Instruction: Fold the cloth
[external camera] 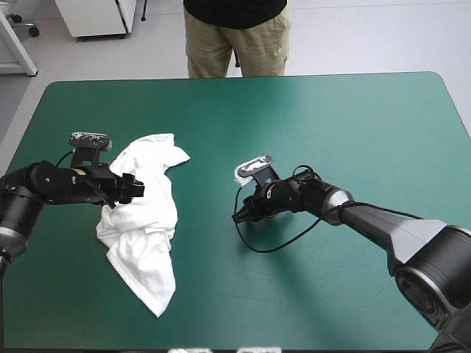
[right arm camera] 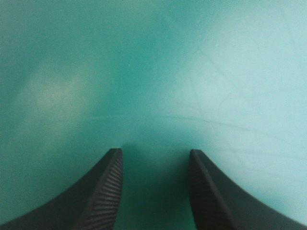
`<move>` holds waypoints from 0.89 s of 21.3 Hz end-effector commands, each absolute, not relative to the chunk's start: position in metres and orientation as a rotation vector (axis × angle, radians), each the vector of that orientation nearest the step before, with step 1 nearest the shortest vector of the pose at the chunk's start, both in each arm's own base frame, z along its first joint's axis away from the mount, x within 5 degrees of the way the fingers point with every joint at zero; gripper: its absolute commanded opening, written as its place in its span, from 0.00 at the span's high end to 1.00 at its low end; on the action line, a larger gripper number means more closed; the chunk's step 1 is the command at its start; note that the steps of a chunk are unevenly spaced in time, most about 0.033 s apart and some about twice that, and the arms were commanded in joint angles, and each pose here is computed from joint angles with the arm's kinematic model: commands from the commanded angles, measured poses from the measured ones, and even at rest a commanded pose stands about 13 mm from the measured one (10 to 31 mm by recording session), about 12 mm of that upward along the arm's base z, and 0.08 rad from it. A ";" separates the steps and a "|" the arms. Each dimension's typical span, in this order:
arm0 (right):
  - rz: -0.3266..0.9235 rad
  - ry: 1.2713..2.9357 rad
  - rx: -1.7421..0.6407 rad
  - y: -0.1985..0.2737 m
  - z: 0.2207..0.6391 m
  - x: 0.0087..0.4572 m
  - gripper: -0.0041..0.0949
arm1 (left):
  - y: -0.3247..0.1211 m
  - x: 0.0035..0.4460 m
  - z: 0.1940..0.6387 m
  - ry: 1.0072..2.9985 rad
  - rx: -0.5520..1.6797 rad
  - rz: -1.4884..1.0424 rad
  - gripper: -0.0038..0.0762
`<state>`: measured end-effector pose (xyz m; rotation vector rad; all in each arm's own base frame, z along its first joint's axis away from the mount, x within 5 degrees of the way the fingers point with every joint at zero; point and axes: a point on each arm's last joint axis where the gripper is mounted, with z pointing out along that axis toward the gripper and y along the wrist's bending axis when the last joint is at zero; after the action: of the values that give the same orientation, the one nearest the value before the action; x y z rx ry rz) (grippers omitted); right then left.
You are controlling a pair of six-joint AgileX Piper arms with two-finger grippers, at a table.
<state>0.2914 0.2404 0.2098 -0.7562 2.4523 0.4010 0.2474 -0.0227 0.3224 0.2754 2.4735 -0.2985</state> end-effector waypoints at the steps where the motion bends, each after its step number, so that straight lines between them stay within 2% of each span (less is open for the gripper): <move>1: 0.424 2.367 -0.730 0.240 0.231 0.296 0.54 | -0.024 0.248 0.342 2.375 0.246 -0.307 0.36; 13: 0.424 2.358 -0.735 0.240 0.234 0.295 0.54 | -0.024 0.248 0.342 2.373 0.245 -0.306 0.36; 15: 0.430 2.326 -0.749 0.236 0.254 0.289 0.54 | -0.024 0.248 0.341 2.376 0.248 -0.304 0.36; 19: 0.465 2.208 -0.728 0.211 0.318 0.262 0.54 | -0.024 0.248 0.341 2.379 0.250 -0.303 0.36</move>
<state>0.2739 0.2254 0.2616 -0.7678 2.3716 0.4281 0.2479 -0.0225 0.3228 0.2730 2.4677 -0.2957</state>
